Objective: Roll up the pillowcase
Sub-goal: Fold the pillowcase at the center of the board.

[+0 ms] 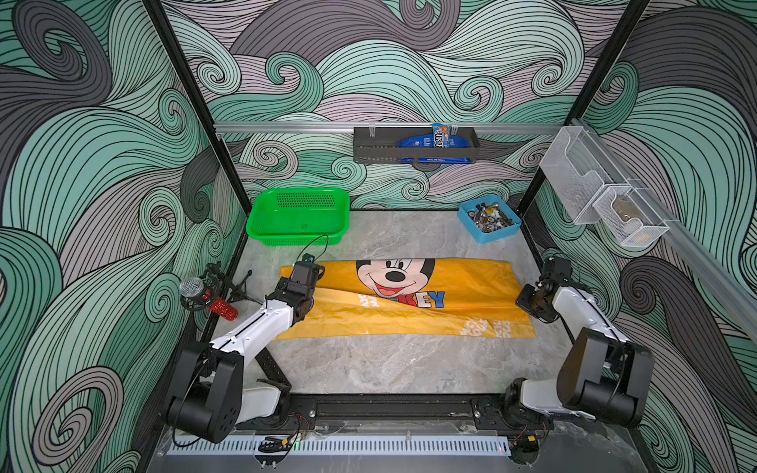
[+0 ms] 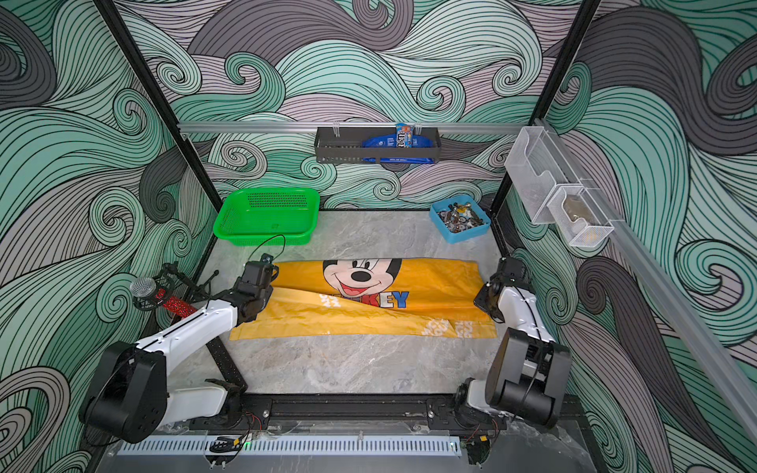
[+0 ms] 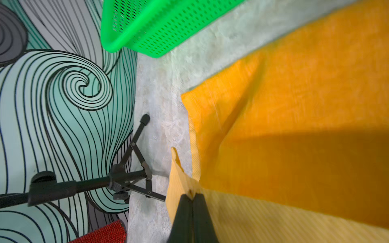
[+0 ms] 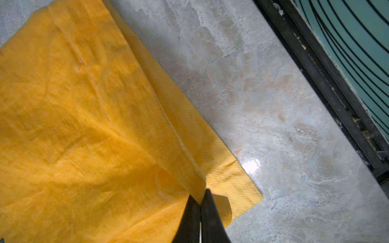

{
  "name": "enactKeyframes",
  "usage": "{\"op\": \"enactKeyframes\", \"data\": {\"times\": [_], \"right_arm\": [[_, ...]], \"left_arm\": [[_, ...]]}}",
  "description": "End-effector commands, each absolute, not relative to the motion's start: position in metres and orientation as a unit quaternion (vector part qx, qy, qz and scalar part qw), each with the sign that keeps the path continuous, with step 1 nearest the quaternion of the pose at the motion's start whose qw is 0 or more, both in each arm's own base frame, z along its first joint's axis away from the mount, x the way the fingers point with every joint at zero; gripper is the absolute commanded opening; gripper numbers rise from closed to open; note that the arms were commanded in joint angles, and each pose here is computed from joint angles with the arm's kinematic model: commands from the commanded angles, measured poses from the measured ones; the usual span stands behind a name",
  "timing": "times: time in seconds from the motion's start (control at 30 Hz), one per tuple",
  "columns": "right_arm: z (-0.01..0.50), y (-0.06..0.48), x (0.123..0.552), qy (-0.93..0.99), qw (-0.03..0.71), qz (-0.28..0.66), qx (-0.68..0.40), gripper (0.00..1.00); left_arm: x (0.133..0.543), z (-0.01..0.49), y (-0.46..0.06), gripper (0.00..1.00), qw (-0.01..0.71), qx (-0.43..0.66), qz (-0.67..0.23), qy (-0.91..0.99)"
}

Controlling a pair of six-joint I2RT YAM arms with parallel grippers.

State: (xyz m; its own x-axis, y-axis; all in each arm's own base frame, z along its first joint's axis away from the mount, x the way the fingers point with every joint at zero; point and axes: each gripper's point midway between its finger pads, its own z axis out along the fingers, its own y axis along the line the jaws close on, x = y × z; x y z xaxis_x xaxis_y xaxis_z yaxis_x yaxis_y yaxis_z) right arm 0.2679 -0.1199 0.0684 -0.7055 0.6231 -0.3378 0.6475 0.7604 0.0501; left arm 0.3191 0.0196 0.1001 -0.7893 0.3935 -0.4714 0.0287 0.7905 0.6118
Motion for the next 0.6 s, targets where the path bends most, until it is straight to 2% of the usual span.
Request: {"op": "enactKeyframes", "data": {"times": [0.0,0.4,0.57], "right_arm": [[0.074,-0.125,0.271,0.916,0.189,-0.038,0.353,0.08],[0.108,-0.131,0.251,0.900,0.200,-0.073,0.381,0.08],[0.082,-0.124,0.241,0.903,0.171,-0.065,0.390,0.13]], "left_arm": [[0.314,0.103,0.027,0.00,0.286,0.133,0.333,0.888],[0.301,0.096,0.034,0.00,0.259,0.146,0.363,0.883],[0.292,0.081,0.032,0.00,0.248,0.159,0.350,0.889]]}}
